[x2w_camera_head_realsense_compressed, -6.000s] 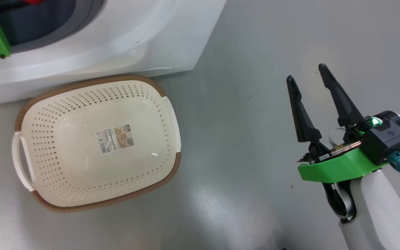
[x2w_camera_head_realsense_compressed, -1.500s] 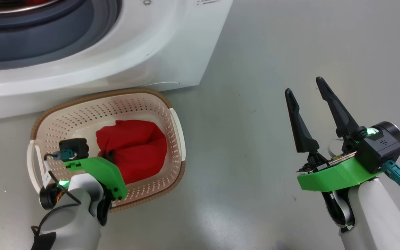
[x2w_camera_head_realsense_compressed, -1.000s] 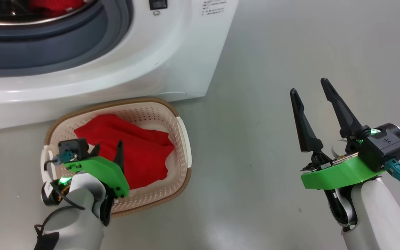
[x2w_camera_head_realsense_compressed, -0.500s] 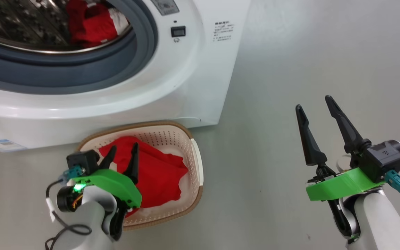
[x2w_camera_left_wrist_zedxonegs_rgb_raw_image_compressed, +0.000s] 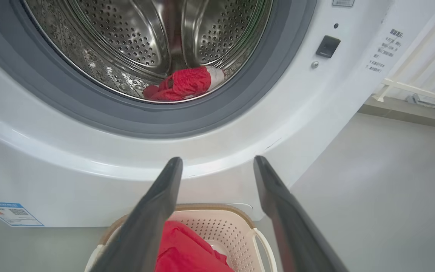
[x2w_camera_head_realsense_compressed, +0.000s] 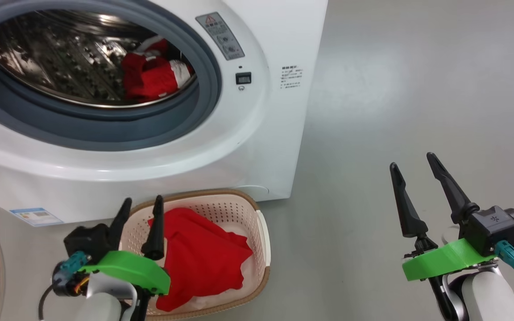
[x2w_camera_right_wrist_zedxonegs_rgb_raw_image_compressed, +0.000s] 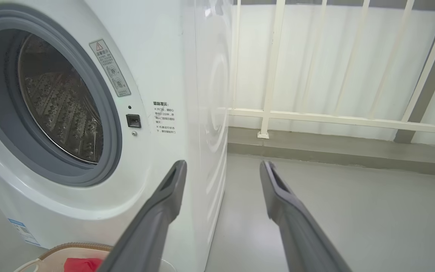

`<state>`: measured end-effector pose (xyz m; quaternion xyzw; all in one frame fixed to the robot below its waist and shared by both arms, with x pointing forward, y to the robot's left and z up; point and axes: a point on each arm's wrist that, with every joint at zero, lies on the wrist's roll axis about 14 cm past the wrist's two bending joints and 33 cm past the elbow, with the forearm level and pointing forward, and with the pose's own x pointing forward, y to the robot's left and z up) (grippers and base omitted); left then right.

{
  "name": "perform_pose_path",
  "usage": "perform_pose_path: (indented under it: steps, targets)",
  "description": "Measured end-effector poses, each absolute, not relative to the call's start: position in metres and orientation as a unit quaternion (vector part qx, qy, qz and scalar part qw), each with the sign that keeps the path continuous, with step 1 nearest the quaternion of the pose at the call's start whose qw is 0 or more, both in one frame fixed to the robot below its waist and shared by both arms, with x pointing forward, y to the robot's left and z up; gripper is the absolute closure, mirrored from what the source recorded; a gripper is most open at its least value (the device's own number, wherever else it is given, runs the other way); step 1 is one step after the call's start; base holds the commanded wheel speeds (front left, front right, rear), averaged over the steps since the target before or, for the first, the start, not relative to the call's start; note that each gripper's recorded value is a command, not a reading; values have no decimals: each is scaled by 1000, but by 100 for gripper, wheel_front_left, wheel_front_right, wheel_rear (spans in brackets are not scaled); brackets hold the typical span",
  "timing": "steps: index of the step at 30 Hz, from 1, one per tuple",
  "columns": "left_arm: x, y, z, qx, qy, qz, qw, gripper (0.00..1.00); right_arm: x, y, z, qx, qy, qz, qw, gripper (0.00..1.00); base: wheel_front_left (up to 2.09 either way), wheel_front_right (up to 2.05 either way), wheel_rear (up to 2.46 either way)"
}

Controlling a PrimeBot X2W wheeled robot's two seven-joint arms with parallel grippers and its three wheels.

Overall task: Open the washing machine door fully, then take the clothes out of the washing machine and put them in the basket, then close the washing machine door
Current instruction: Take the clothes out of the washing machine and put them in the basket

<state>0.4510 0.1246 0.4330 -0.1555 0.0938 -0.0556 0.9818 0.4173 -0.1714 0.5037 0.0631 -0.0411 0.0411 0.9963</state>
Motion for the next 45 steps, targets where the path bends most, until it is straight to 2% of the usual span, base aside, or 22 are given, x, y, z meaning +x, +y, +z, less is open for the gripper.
perform_pose_path:
  steps: [6,13,28,45]
  targets:
    - [444,142,472,-128,28,-40,991,0,411,-174,513,48,-54,40,997,0,0,0,0]
    - [423,161,491,-117,-8,-11,993,0,400,-178,520,42,-63,34,997,0,0,0,0]
    - [374,187,491,-103,-10,16,995,0,362,-200,536,39,-88,0,995,0,0,0,0]
    - [372,185,491,-95,-9,10,995,0,354,-200,535,42,-87,-3,995,0,0,0,0]
